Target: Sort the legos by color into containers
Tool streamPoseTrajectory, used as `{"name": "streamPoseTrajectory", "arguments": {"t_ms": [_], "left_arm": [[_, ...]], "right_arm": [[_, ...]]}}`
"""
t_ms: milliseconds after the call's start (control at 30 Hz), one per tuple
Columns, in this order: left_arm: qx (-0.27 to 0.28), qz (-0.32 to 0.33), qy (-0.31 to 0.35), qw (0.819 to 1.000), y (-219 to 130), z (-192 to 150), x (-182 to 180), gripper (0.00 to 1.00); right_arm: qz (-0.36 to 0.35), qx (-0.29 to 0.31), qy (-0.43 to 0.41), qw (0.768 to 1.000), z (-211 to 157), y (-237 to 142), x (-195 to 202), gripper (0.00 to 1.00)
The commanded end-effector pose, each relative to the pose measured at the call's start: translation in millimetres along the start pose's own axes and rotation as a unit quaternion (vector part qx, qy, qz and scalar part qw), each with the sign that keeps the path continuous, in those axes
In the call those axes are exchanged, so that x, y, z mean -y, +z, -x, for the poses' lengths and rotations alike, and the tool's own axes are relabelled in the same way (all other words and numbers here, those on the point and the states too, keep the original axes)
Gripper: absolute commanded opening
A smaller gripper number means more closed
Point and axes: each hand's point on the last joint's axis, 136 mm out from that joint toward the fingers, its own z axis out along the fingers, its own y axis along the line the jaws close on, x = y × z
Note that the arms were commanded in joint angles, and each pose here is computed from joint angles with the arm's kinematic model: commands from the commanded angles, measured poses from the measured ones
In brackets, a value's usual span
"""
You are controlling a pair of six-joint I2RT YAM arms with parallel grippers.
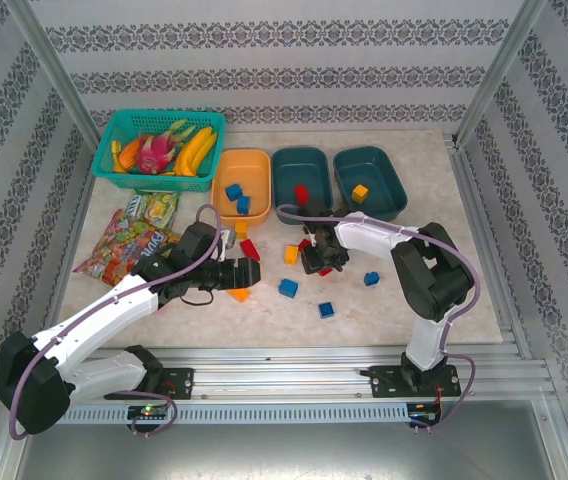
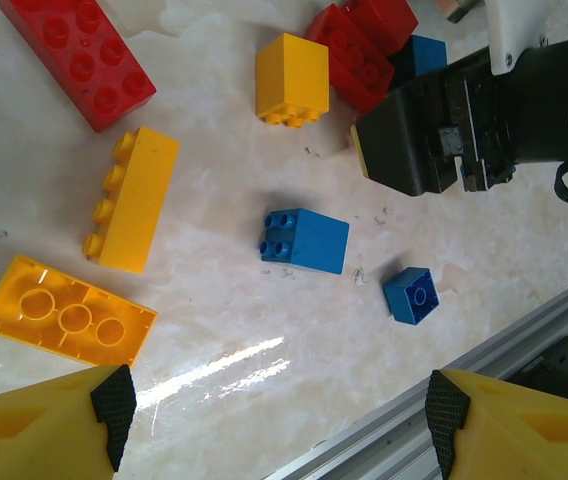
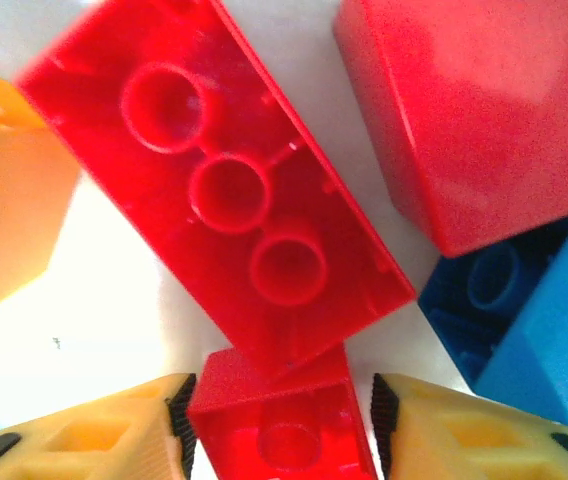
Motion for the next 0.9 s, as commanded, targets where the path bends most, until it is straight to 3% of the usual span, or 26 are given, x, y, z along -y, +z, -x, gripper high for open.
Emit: {"name": "streamPoseTrajectory", "arguments": {"t_ms": [0, 200, 400, 567, 733, 867], "left_arm": [[0.024, -0.020, 0.013, 0.999, -4.1, 13.9, 17.0, 0.79], [0.024, -0.021, 0.016, 0.999, -4.5, 14.8, 18.1, 0.79], [0.026, -0.022, 0.018, 0.999, -5.5, 17.5, 20.7, 0.79], [0.034, -0.029, 0.021, 0.999, -11.1, 27.7, 31.4, 0.79], [0.067, -0.034, 0.022, 0.997, -22.4, 61.1, 53.0, 0.81], [0.079, -0.027, -0.005, 0.996, -20.5, 95.7, 54.2, 0.81]], "right_arm": [[-0.014, 0.008, -0.016, 1.000, 6.0, -0.5, -2.1, 0.45], [-0.010, 0.011, -0.022, 1.000, 4.3, -6.6, -8.5, 0.32], [-0.002, 0.023, -0.018, 1.000, -2.0, -25.3, -16.5, 0.28], [0.010, 0.070, 0.005, 0.997, 2.9, -73.2, -17.2, 0.28], [0.031, 0.141, 0.050, 0.988, 41.6, -125.3, -7.5, 0.28], [0.057, 0.162, 0.073, 0.983, 86.4, -131.7, -8.4, 0.28]]}}
